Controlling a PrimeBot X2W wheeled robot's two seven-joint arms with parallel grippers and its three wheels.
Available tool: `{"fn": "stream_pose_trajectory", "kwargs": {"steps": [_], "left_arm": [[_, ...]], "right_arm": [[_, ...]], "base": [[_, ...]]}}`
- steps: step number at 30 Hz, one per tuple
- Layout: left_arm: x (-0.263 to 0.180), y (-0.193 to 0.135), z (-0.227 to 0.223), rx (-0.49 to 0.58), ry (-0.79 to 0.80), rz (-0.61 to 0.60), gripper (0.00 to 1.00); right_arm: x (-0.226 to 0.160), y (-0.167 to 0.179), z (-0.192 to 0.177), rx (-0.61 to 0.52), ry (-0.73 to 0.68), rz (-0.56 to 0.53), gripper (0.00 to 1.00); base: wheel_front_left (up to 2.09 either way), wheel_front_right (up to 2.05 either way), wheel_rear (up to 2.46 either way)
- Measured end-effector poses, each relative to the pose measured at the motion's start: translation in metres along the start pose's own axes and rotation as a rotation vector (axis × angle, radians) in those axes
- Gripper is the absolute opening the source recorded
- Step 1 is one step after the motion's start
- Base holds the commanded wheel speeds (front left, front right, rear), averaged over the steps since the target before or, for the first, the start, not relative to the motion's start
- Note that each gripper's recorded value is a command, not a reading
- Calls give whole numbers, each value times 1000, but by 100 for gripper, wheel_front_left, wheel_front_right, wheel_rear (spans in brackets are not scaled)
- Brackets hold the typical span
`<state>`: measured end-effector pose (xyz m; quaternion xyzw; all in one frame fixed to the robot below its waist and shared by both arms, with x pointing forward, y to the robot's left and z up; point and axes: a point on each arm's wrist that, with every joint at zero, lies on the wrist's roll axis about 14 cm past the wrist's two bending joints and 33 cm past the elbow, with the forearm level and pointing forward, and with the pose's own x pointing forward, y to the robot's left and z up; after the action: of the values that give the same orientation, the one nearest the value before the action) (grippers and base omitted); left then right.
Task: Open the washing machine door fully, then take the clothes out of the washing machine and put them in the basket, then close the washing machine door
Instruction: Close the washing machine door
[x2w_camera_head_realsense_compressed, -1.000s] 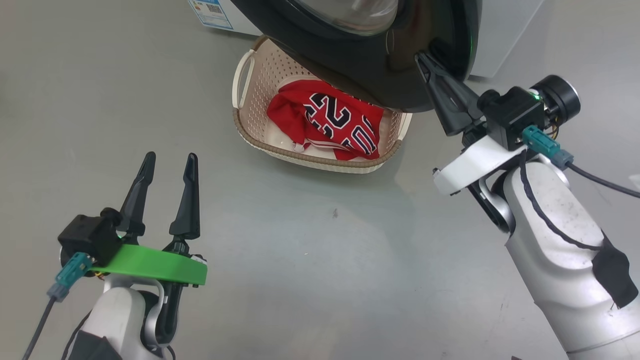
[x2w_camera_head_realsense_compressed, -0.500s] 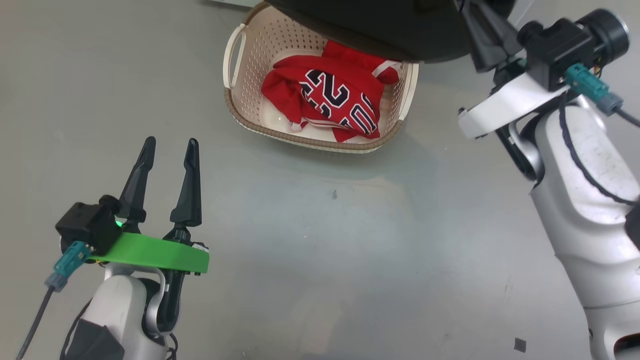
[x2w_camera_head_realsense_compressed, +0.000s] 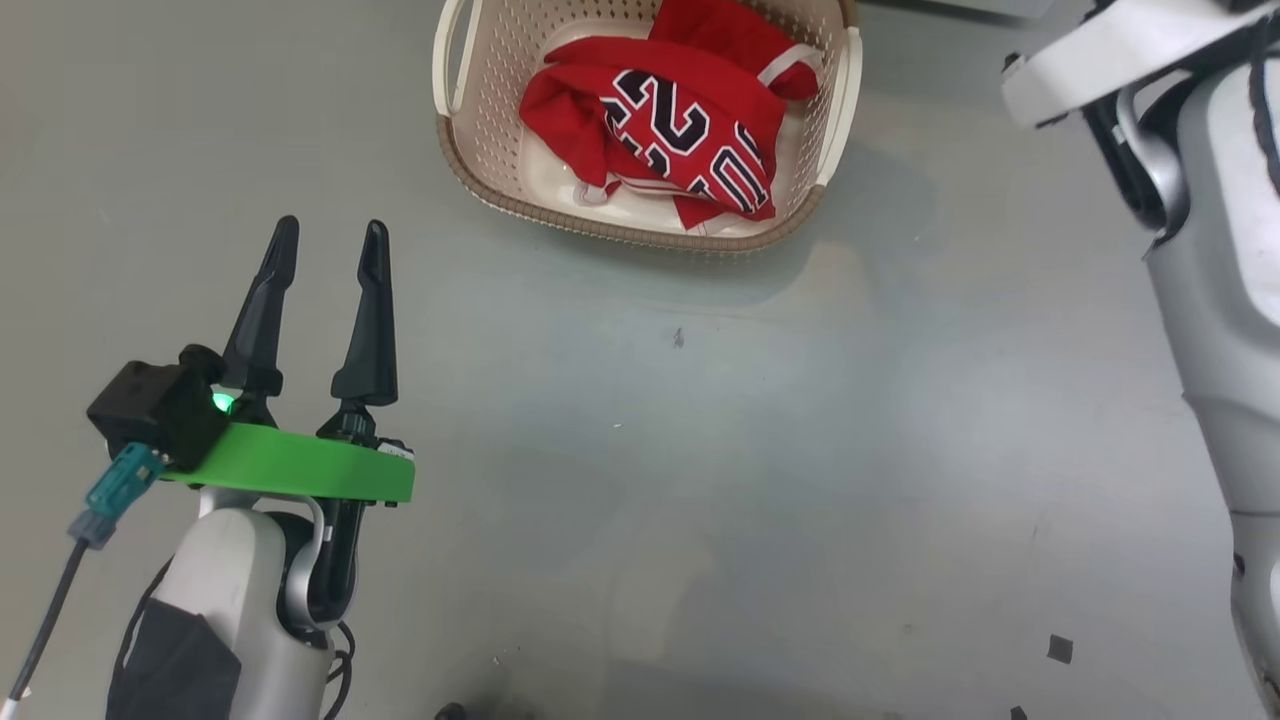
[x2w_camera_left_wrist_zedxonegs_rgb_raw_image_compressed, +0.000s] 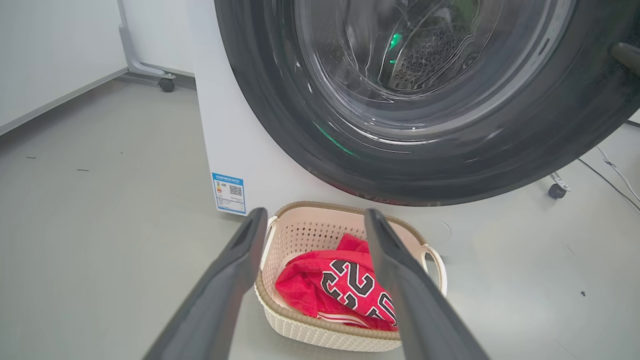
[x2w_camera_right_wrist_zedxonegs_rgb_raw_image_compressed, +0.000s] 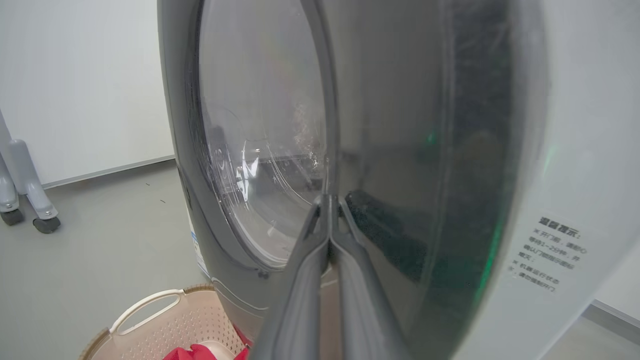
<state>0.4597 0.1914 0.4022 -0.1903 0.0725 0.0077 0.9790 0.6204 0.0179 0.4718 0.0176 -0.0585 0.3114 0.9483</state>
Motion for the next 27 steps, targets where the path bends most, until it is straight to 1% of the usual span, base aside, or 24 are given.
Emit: {"fn": "stream_pose_trajectory", "kwargs": {"steps": [6,11,19,27], "left_arm": [[9,4,-9,2,14,7,100],[14,7,-15,3,27,11,100],[18,7,-26,0,51,10,100],[18,7,-31,-2,65,8,100]], "right_arm": [[14,-20,-6,-7,2,-37,0],[23,-35,-11,-36,9,-53,0],[31,-47,-22,-45,27,-72,0],[40,-62,-18,-46,16,-114,0]], "base": [[0,0,0],[0,0,0],[0,0,0],[0,0,0]]}}
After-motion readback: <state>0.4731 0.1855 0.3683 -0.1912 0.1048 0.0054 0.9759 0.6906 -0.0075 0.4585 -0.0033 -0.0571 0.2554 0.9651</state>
